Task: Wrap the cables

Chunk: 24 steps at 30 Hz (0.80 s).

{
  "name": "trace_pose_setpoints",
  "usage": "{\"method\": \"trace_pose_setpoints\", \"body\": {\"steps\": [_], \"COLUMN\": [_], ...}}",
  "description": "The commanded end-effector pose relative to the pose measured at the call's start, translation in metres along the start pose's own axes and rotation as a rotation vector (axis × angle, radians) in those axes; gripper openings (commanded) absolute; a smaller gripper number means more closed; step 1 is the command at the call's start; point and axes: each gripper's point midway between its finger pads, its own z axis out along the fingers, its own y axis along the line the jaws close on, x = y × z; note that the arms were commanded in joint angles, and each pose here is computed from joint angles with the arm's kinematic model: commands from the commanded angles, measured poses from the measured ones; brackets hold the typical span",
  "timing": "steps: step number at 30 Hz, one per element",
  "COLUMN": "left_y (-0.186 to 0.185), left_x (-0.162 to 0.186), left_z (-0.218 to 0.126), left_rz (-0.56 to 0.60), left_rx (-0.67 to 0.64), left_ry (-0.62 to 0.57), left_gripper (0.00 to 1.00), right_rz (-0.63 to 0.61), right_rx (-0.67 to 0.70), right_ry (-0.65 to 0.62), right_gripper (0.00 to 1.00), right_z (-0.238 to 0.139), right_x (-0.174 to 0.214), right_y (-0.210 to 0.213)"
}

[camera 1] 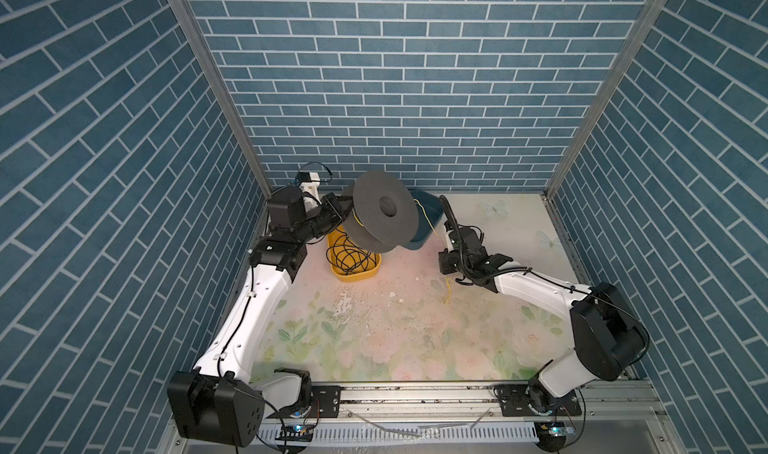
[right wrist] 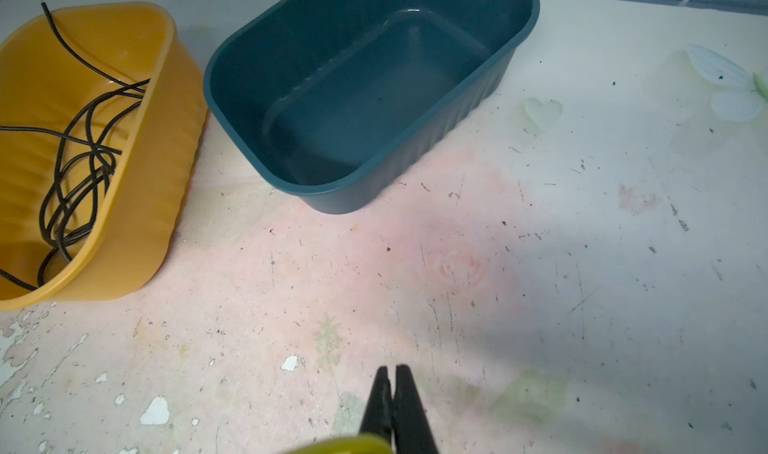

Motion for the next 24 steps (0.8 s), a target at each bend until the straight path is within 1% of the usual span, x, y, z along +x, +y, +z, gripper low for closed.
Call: {"method": "trace_pose_setpoints", "body": {"steps": [1,7,12,16,20,24], "left_y": [-0.028,-0.008,0.0,0.009,0.017,0.027], "left_x": [-0.041,-0.054,-0.063,-0.066,-0.069,-0.07], "left_z": [-0.009,-0.001,0.002,0.004,0.002,-0.005], "left_rz": [0.008,-0.053,-0.07,-0.082,-0.055,0.024], "left_rx": [0.11,0.086,0.08,0.047,0.005,-0.101], "left_ry": [-0.175,-0.255,-0.3,-0.326,-0.357,-0.395], "left_gripper": [0.0,0.0,0.0,0.0,0.0,0.0], "right_rz": [-0.085,-0.208,-0.296,-0.385,-0.482,-0.577], "right_rx": [0.103,0.137,0.145,0.154,0.174,0.183], "right_ry": [0.022,-0.004,-0.022,-0.049,-0.074,-0.114], "right_gripper": [0.0,0.0,0.0,0.0,0.0,0.0], "right_z": [-0.004,-0.007,-0.009,-0.012,-0.016,-0.027], "right_x": [0.014,0.014,0.015,0.014,0.01,0.001], "right_y": [0.0,0.024,0.045,0.065,0.084,0.106]}}
